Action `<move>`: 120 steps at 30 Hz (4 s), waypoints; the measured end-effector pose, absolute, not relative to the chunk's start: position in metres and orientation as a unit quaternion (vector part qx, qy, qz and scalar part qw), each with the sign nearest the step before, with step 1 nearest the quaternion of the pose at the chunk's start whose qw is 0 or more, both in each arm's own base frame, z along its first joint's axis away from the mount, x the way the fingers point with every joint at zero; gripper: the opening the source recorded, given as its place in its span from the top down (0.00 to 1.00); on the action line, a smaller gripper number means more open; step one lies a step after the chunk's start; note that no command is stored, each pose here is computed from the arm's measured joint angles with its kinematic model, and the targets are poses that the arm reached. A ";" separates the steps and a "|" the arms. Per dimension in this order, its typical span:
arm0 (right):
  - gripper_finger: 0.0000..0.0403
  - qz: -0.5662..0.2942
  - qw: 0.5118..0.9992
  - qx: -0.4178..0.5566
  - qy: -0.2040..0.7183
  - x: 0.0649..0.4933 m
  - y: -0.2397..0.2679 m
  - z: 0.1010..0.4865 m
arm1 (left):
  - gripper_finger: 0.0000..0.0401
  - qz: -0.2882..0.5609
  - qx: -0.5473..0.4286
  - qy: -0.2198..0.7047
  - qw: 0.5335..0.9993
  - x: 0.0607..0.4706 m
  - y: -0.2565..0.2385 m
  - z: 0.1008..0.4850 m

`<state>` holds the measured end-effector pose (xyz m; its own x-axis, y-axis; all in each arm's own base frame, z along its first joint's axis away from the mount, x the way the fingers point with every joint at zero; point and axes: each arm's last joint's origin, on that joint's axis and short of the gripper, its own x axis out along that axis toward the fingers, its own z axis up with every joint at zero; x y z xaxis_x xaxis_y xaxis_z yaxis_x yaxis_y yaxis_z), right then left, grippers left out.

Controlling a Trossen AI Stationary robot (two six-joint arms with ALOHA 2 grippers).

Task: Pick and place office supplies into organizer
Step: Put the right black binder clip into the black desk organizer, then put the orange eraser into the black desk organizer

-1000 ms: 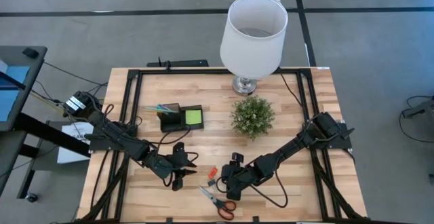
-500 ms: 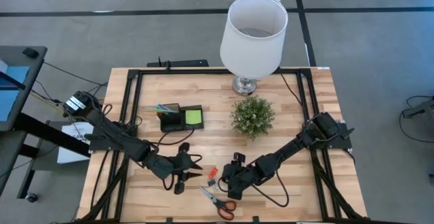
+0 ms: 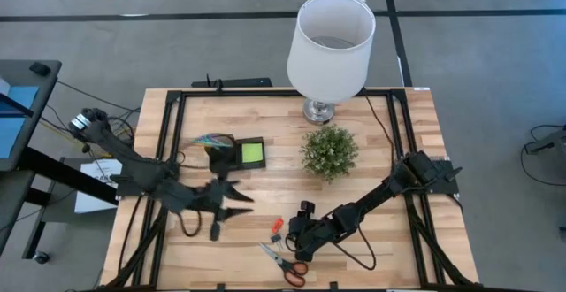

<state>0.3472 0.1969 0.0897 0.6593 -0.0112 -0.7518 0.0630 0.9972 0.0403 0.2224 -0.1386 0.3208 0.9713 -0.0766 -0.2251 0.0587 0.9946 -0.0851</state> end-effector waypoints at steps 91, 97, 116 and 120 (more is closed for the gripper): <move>0.67 -0.124 0.980 -0.008 0.152 0.550 0.018 0.152 | 0.76 0.005 0.030 -0.047 0.998 0.128 -0.100 0.396; 0.62 -0.141 0.964 -0.029 0.224 0.565 0.012 0.137 | 0.76 0.002 0.033 -0.027 0.999 0.128 -0.100 0.391; 0.48 -0.138 0.955 -0.084 0.250 0.561 0.026 0.150 | 0.76 -0.005 0.013 -0.008 1.000 0.129 -0.101 0.387; 0.50 -0.109 0.951 -0.103 0.272 0.549 0.053 0.186 | 0.76 -0.005 0.012 -0.008 1.000 0.129 -0.101 0.386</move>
<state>0.5487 0.0531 0.1858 0.8288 -0.2627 -0.4940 0.1506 0.9551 -0.2552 0.1285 -0.1012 0.3865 0.9998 -0.0106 0.0158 0.0102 0.9996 0.0250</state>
